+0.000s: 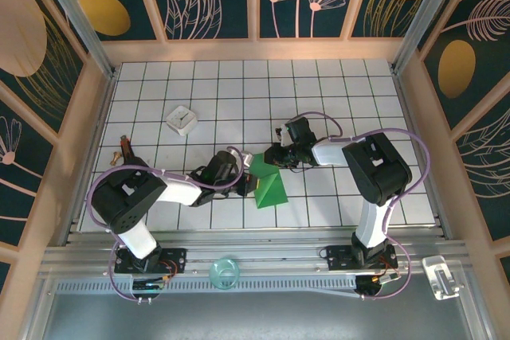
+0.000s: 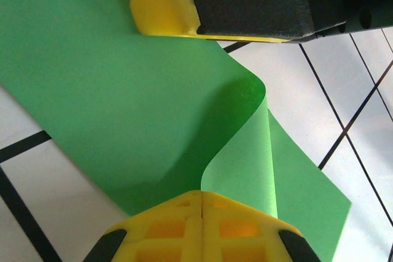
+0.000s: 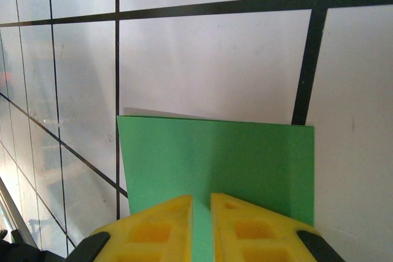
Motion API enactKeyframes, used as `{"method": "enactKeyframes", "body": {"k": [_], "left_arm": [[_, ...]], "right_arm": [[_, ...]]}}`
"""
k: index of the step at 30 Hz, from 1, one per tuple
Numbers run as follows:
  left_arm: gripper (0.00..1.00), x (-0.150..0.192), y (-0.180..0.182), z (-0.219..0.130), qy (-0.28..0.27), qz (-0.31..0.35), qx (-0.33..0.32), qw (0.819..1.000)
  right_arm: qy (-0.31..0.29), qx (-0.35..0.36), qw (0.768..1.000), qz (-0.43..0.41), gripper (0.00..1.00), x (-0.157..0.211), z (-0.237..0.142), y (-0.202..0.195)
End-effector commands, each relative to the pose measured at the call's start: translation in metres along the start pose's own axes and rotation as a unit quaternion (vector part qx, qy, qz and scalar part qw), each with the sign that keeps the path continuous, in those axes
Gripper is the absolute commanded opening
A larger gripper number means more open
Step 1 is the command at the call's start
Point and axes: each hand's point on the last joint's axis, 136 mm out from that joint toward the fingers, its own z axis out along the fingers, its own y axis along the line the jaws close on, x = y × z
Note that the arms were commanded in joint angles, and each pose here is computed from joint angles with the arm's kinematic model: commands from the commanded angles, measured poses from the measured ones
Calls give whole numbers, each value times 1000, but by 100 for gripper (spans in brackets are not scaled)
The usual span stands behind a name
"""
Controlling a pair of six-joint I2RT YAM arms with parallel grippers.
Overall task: Fold a paper plane with a square sheet of paper (pick it up from the middle)
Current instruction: Fold the triangle at the bottom-center of the table.
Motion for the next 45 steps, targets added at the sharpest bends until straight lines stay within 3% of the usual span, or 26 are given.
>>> {"method": "enactKeyframes", "body": {"k": [1,10,45], "left_arm": [[0,0,0,-1,2,5,5,1000],[0,-7,-7,4,3,6,18,1000],[0,9,18,14,38,11,-34,999]], "right_arm": [[19,22,1000,9,15,15,4,-19],[21,20,1000,11,16,16,6,-20],[23,17,1000,13,16,18,7,-20]]}}
